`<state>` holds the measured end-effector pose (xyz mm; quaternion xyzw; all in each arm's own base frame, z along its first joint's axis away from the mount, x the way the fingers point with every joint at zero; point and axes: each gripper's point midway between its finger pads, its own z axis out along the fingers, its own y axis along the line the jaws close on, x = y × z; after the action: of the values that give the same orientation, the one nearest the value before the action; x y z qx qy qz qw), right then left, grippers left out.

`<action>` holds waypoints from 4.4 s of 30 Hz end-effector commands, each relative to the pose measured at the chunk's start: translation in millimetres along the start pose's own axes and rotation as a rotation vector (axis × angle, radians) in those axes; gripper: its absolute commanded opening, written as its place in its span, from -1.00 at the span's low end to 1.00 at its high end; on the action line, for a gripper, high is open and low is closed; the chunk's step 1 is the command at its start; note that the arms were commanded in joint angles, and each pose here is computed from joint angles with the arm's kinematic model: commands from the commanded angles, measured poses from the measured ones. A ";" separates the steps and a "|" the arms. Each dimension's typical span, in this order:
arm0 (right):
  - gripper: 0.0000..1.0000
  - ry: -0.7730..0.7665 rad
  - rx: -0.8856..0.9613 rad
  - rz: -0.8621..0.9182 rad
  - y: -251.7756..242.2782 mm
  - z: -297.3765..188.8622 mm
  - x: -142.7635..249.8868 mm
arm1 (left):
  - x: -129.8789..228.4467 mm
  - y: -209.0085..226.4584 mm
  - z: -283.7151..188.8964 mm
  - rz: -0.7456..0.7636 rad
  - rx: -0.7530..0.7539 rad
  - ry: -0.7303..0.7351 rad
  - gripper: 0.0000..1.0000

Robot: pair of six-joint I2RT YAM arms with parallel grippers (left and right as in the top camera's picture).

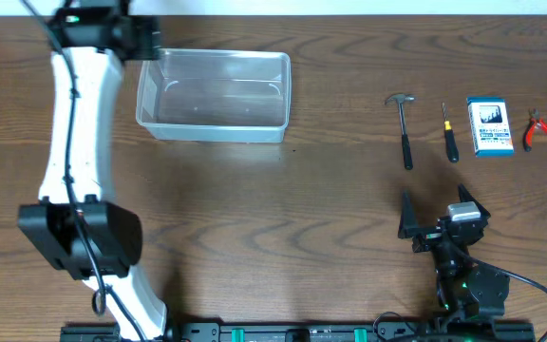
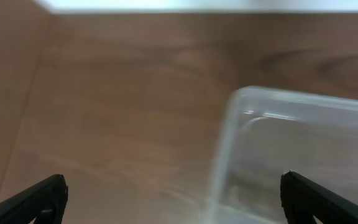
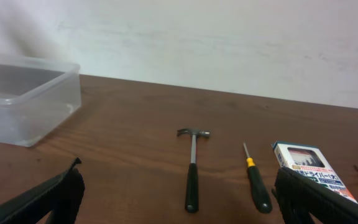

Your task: Pack container

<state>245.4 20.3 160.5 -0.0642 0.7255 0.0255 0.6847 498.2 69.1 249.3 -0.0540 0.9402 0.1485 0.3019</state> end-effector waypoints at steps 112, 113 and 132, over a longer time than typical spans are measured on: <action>0.98 0.000 -0.007 -0.009 2.0 -0.1 0.7 | 89.3 -46.7 116.7 0.065 0.334 0.339 0.47; 0.99 0.000 -0.007 -0.009 2.0 -0.1 0.7 | 91.1 -47.4 118.9 0.065 0.335 0.345 0.46; 0.98 0.000 -0.007 -0.009 2.0 -0.1 0.7 | 126.6 -59.4 147.5 0.047 0.348 0.464 0.02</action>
<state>245.4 20.3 160.5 -0.0642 0.7255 0.0255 0.6847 492.7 55.2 55.7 -0.0063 0.9953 -0.0229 0.0935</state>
